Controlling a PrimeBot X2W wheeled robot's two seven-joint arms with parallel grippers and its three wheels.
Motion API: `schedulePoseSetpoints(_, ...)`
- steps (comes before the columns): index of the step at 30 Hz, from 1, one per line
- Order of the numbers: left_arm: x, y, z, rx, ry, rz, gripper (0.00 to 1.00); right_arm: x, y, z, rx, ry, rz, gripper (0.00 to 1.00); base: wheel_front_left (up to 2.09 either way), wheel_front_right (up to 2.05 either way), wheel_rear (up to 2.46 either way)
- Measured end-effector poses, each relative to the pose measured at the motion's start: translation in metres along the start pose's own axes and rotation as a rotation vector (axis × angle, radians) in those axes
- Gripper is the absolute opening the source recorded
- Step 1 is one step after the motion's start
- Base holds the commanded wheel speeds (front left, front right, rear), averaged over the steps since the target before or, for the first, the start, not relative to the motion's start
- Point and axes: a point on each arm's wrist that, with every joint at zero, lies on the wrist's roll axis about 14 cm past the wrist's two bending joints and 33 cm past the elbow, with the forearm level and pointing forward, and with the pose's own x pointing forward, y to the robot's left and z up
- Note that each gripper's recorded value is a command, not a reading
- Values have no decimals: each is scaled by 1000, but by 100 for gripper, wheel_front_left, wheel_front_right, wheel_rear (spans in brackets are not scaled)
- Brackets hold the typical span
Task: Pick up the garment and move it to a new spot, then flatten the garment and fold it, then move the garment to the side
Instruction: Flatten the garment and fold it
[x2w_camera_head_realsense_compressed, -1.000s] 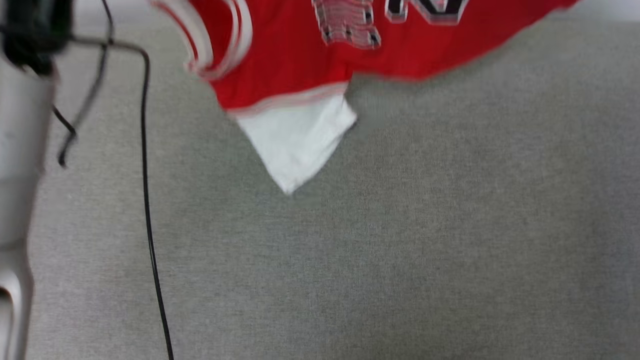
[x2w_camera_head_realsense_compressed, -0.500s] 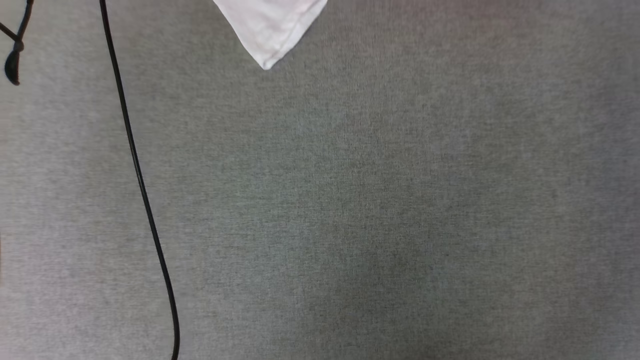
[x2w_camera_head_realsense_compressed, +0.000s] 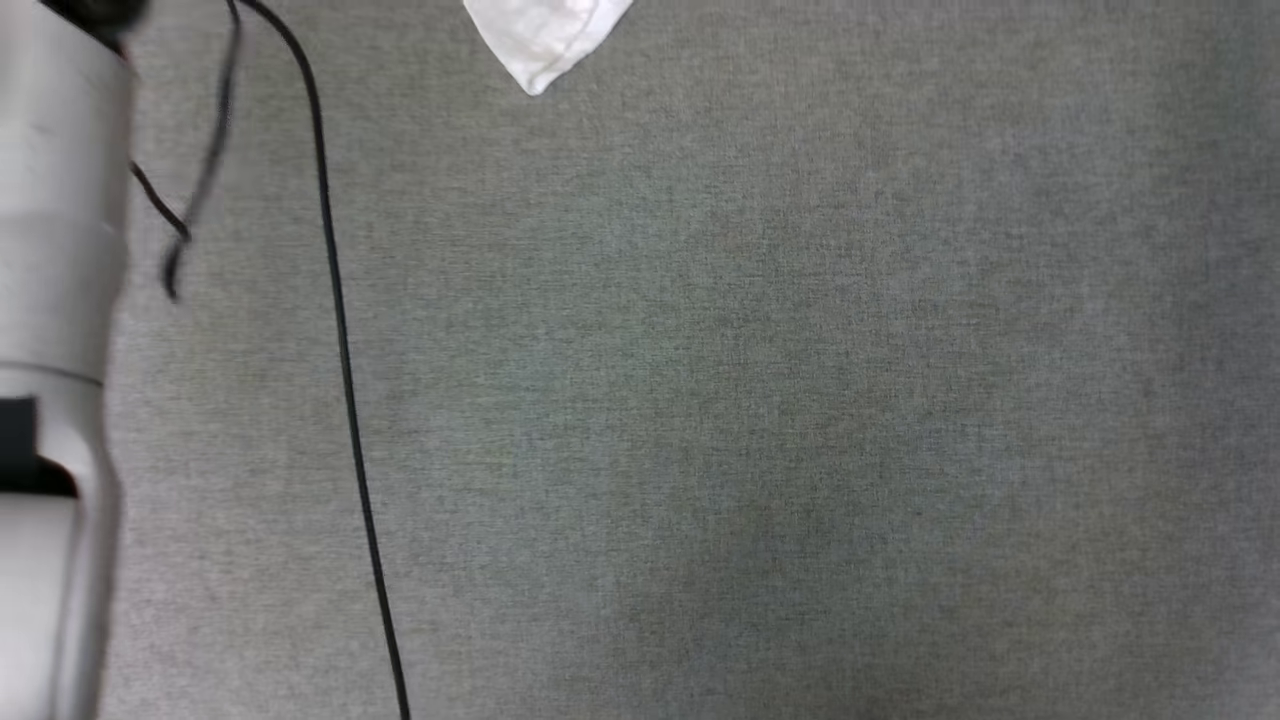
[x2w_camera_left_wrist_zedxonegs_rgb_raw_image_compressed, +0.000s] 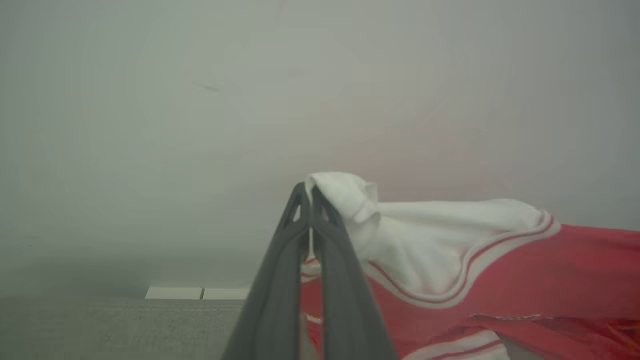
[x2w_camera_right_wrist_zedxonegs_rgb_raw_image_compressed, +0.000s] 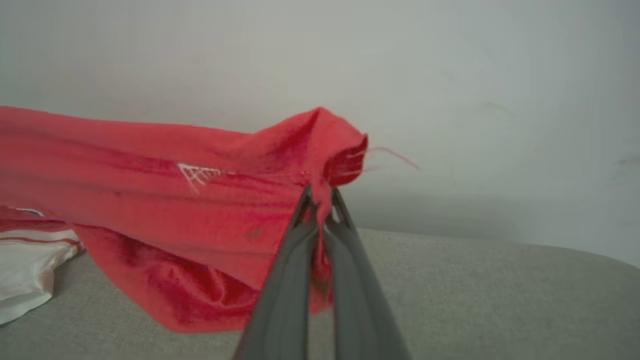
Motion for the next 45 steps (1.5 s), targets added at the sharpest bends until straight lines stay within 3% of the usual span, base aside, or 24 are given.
schedulePoseSetpoints(7,-55,4,-58,-74,144,27,0,-36,10,-68,43,147,20,0,0,0,0)
schedulePoseSetpoints(18,-163,12,-101,-155,272,88,0,-114,5,-105,99,209,15,0,0,0,0)
schedulePoseSetpoints(31,-312,20,-110,-167,312,153,0,-233,4,-131,165,203,19,0,0,0,0)
schedulePoseSetpoints(45,-427,19,-103,-239,398,277,0,-338,15,-175,219,313,-15,0,0,0,0)
